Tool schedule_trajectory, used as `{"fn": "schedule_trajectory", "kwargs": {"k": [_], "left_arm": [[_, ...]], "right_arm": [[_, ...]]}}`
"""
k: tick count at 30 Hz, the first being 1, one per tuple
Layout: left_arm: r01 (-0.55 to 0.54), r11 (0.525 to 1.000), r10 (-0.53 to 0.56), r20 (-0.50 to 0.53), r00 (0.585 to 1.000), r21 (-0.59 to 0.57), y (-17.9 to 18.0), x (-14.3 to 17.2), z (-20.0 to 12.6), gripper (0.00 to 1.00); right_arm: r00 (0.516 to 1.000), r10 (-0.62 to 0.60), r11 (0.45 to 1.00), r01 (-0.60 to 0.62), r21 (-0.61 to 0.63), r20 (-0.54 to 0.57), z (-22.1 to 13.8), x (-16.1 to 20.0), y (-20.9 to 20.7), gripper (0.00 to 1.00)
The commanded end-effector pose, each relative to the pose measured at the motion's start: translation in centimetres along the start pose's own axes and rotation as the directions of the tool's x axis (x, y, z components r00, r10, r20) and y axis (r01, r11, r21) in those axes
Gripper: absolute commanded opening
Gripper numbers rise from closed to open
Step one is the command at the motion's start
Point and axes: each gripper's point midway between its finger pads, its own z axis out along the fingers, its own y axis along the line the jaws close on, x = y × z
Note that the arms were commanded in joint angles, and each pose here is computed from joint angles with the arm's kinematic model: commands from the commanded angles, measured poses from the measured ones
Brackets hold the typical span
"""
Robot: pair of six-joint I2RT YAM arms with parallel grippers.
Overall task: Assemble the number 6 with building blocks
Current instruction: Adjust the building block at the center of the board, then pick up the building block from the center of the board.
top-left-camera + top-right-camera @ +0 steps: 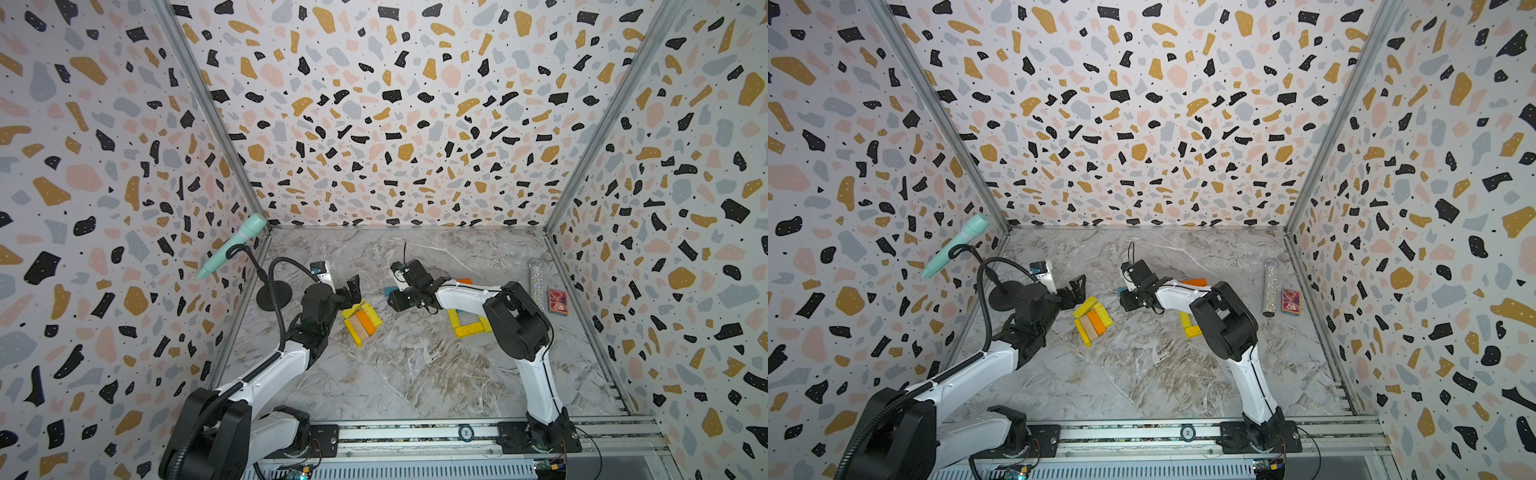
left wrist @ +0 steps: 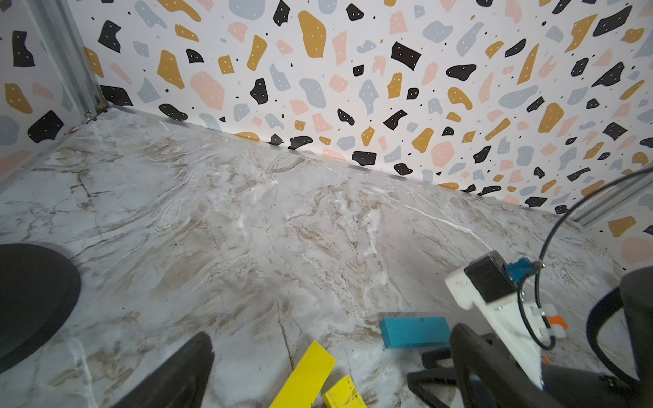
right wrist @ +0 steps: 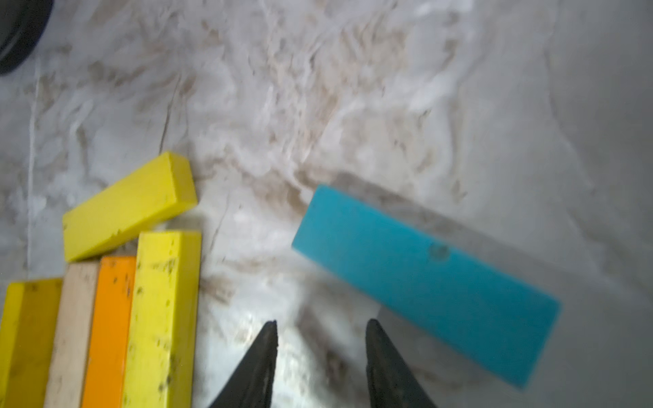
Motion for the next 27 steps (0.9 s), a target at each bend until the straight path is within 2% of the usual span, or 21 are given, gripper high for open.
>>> {"fn": "schedule_trajectory", "kwargs": {"k": [1, 8, 16, 21, 23, 27], "left_arm": [[0.011, 1.000, -0.010, 0.079, 0.997, -0.009, 0.3, -1.7, -0.8, 0.99], [0.043, 0.998, -0.037, 0.124, 0.992, -0.040, 1.2, -2.2, -1.7, 0.99], [0.175, 0.963, -0.126, 0.229, 0.965, -0.204, 5.7, -3.4, -4.3, 0.99], [0.288, 0.933, -0.229, 0.261, 0.938, -0.216, 9.0, -3.2, -4.8, 1.00], [0.307, 0.925, -0.248, 0.257, 0.934, -0.223, 10.0, -2.8, -4.6, 1.00], [0.317, 0.927, -0.272, 0.223, 0.936, -0.199, 10.0, -2.4, -3.7, 1.00]], "right_arm": [[0.995, -0.080, 0.992, 0.085, -0.089, 0.061, -4.0, -1.2, 4.3, 0.47], [0.992, -0.116, 0.986, 0.120, -0.115, 0.043, -4.8, 0.5, 7.8, 0.50], [0.986, -0.161, 0.973, 0.165, -0.159, 0.039, -3.8, 0.4, 13.6, 0.49], [0.983, -0.182, 0.976, 0.182, -0.120, 0.018, -2.5, 0.6, 15.4, 0.48], [0.985, -0.171, 0.978, 0.170, -0.122, 0.003, -1.8, 0.7, 15.8, 0.46], [0.983, -0.184, 0.982, 0.182, -0.050, -0.022, -0.7, 1.0, 15.9, 0.45]]}}
